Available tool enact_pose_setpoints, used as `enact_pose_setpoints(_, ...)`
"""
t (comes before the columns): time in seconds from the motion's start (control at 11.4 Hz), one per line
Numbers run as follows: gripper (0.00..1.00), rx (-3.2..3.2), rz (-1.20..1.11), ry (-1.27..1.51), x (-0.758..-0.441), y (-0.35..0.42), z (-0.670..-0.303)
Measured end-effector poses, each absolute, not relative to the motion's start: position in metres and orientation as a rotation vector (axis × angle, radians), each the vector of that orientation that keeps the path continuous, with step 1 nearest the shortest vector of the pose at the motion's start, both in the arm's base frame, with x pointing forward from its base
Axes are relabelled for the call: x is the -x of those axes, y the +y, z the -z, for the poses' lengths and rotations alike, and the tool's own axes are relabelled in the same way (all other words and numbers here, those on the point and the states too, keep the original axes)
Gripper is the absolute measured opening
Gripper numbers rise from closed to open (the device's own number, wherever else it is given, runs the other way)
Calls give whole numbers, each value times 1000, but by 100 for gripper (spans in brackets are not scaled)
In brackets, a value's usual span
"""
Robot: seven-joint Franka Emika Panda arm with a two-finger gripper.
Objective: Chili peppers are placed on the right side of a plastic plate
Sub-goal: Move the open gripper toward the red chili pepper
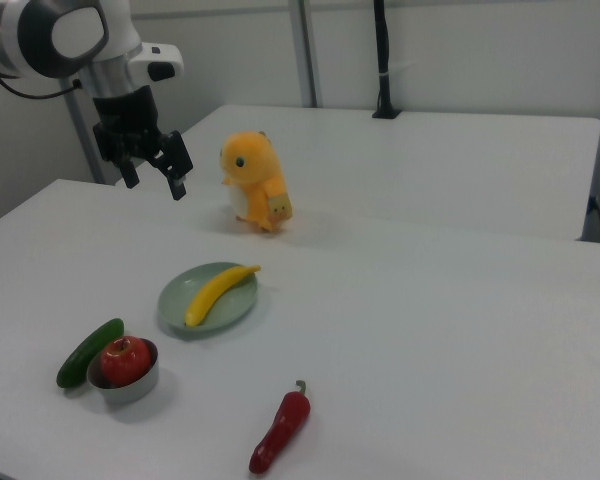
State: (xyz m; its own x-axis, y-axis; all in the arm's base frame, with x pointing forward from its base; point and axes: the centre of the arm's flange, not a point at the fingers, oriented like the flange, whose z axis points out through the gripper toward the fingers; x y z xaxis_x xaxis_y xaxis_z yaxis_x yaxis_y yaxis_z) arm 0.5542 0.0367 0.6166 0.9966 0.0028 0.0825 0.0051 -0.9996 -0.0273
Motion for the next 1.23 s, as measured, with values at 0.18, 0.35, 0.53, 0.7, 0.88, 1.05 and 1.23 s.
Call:
enact_pose_setpoints(0.18,100,3111,129,-1,-554,36,-617)
enact_pose_setpoints(0.35,100,3111,129,4,-554,34,-617)
enact_pose_setpoints(0.53,100,3111,129,6,-554,34,-617)
enact_pose_setpoints(0.7,100,3112,129,7,-554,33,-617)
enact_pose_setpoints(0.88,100,3112,129,9,-554,33,-617)
enact_pose_setpoints(1.05,100,3112,129,10,-554,32,-617)
enact_pose_setpoints(1.23,100,3112,129,11,-554,32,-617)
